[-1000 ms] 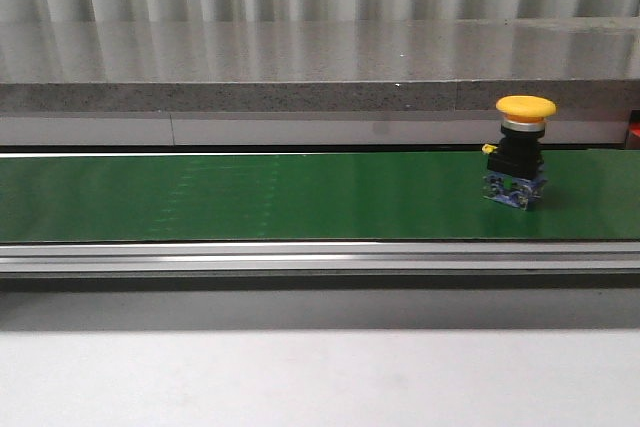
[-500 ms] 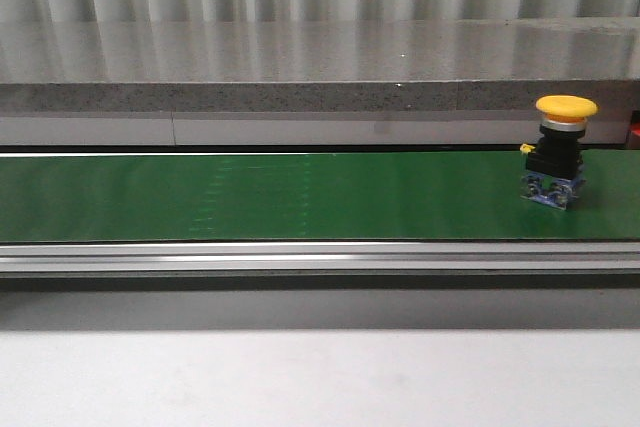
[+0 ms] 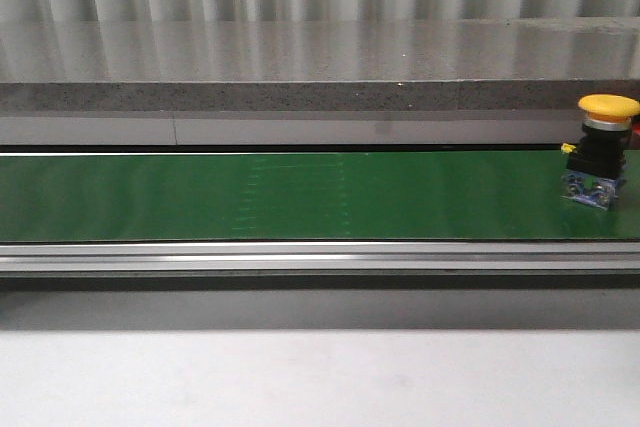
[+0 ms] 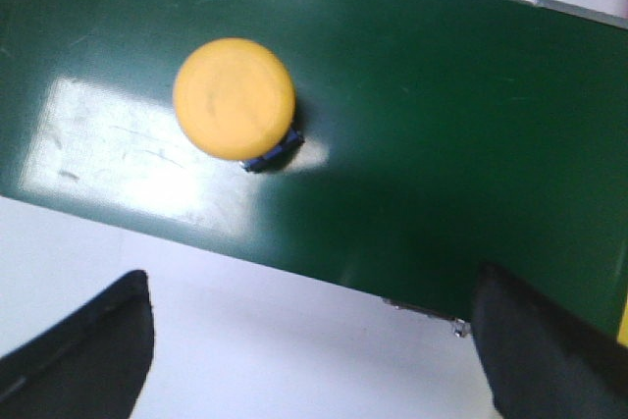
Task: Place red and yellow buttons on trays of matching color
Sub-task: 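Grasp the yellow button at the belt's far end with the right gripper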
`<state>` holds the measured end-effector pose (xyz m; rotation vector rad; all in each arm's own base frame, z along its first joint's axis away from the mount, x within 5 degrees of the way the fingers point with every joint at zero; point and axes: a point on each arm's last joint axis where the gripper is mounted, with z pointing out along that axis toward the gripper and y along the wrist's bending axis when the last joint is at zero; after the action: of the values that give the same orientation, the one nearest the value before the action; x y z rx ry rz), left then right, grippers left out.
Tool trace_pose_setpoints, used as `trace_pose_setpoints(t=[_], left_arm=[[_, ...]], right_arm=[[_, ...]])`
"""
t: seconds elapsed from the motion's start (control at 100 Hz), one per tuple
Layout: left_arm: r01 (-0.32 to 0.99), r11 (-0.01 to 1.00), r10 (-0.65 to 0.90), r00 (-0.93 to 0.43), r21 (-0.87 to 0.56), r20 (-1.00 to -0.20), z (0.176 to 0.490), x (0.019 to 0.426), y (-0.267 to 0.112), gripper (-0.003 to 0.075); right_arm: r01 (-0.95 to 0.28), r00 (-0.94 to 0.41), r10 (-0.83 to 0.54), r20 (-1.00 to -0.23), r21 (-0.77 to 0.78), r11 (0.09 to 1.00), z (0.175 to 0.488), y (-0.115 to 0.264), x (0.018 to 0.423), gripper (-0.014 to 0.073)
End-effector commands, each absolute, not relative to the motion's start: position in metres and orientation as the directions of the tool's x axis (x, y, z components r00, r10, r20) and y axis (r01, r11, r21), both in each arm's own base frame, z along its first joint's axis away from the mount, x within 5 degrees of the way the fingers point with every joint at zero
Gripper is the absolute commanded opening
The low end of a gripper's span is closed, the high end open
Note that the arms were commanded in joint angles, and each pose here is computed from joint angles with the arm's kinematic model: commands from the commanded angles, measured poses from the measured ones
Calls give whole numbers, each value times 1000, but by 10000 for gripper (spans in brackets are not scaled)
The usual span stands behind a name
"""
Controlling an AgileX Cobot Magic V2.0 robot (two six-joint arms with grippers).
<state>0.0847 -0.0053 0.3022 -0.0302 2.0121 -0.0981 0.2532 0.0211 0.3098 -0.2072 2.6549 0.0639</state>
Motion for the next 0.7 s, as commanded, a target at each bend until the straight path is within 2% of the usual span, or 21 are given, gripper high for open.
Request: trace_pose_setpoints(t=[0.0,0.55,0.62,0.69], left_arm=[[39,995,-76,-341,-95,-937,317,87,-6,-20],[39,995,-76,-341,-95,-937,317,87,-6,-20],[39,995,-76,-341,-95,-937,317,87,-6,-20],[39,995,-76,-341,-95,-937,317,87,-6,-20]], right_arm=[[-167,-836,-145,-529,-8,986,316,22,263,646],[-152,-814,-125,-567,1,988,285,25,303,640],[-151,-820,-125,-558,1,988,280,25,306,592],[-152,-828,-126,-547,3,988,277,25,307,494]])
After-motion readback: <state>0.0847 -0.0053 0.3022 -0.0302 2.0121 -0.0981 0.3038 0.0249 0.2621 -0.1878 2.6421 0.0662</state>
